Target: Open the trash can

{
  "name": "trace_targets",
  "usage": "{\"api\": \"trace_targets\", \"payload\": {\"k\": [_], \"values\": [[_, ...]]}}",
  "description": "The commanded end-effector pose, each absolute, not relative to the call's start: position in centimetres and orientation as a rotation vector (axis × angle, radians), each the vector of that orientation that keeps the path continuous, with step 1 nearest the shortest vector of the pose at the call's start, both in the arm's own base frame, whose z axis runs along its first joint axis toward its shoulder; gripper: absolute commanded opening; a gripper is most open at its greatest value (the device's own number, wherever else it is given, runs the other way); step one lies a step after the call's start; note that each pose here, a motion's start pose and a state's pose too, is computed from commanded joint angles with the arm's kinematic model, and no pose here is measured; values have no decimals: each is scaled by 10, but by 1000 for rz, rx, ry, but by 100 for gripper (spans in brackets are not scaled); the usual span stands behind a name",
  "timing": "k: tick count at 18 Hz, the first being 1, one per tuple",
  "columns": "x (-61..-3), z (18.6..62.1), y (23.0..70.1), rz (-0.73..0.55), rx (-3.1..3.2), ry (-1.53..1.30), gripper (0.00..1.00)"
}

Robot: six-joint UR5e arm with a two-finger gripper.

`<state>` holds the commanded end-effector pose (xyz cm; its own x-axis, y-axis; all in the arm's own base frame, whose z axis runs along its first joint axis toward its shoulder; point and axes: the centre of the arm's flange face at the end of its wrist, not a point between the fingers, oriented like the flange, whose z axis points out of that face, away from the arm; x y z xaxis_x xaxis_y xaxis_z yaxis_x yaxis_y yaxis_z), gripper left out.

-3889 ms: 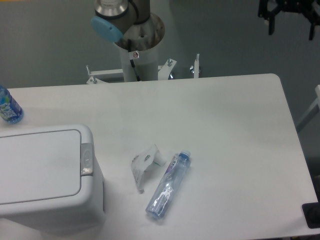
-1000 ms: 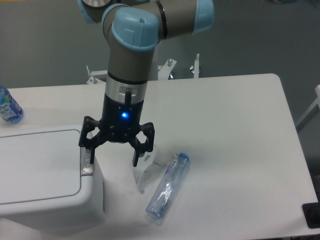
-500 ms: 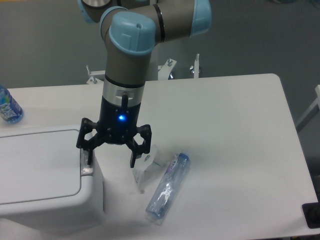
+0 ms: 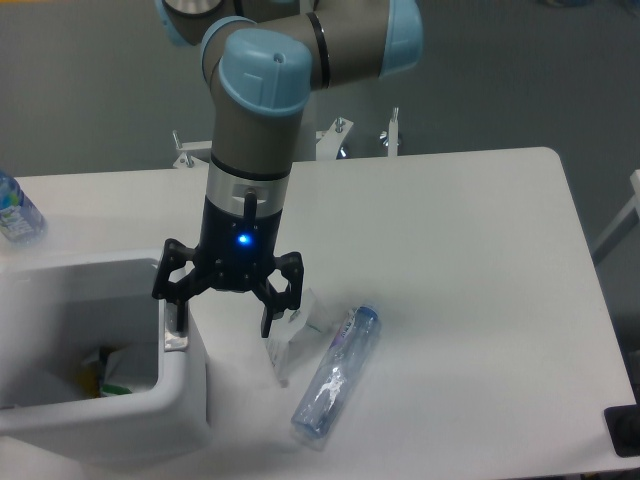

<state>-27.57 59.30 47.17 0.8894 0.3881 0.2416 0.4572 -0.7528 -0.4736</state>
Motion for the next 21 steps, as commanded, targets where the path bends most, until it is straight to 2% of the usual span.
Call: {"api": "trace_targets", "payload": {"k": [4, 6, 8, 10, 12, 13, 15, 19, 21], "values": [[-278, 495, 592, -142, -2486, -588, 100], [-290, 522, 588, -74, -2446, -592, 100], [-326, 550, 568, 66, -2406, -658, 100], [-352, 572, 550, 274, -2416, -674, 100], [-378, 577, 525, 482, -2457, -723, 100], [-390, 573, 516, 525, -2482, -737, 100], [-399, 566, 495, 558, -2566, -668, 100], [-414, 553, 435, 573, -2840, -280, 100], [-426, 545, 416, 577, -2879, -231, 100]]}}
